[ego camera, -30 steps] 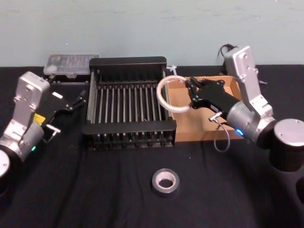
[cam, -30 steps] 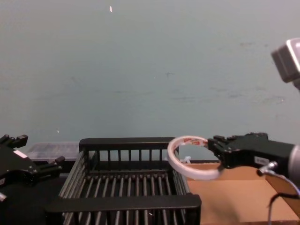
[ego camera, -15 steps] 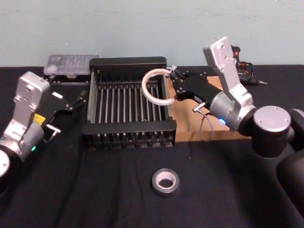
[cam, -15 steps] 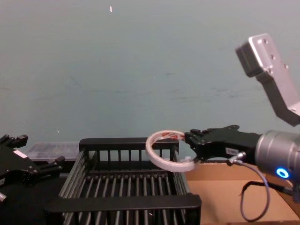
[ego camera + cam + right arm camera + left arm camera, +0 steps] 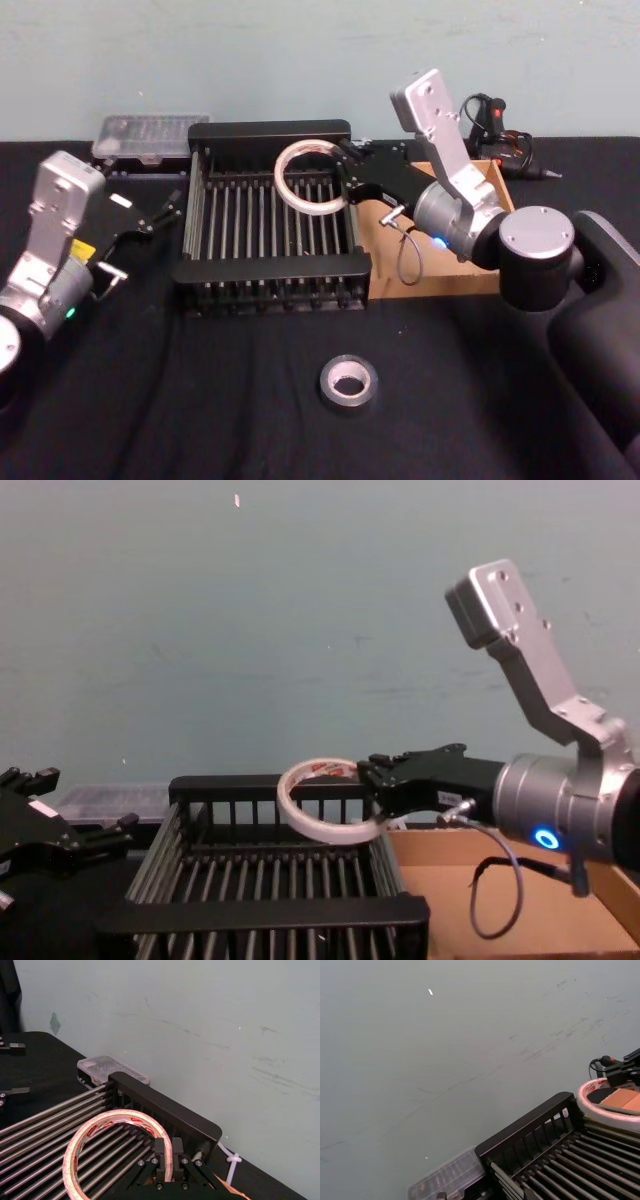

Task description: Pick up the white tape and place it into the black box , Pick up the silver tape and place it into the brown box.

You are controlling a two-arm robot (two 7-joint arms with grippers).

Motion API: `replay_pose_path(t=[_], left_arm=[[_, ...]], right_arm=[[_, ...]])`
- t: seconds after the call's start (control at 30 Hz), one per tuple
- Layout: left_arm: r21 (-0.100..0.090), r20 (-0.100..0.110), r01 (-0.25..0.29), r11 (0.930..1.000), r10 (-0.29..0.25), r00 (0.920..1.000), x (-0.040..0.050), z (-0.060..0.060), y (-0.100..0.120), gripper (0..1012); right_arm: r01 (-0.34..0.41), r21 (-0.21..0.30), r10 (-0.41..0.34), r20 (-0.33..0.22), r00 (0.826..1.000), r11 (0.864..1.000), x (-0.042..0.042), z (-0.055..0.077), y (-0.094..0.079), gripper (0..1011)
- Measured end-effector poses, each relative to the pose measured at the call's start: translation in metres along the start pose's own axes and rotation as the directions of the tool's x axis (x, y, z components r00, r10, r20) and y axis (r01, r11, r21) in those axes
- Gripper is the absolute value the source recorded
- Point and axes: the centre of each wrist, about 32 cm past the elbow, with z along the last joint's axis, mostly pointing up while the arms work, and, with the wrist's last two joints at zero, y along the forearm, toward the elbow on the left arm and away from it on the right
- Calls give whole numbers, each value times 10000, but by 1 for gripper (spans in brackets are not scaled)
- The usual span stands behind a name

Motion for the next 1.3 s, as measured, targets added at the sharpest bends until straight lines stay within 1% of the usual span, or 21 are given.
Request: replay_pose_path(t=[0.1,0.33,0.5,1.3], left_arm=[[0,0,0,10000,0,10000,0,0,0,1001],[0,0,0,10000,0,10000,0,0,0,1001],[-1,0,1,10000,-1,10000,0,0,0,1001],[0,0,0,10000,0,10000,0,0,0,1001]], right_arm=[[-80,-45,80,20,10000,10000,12,-12,67,93],[-156,-48,156,-11,9999,9999,29,-25,128,92],[-154,101,155,-104,9998,9998,54,-22,119,93],[-154,49,154,-91,9998,9999,43,-24,120,93]])
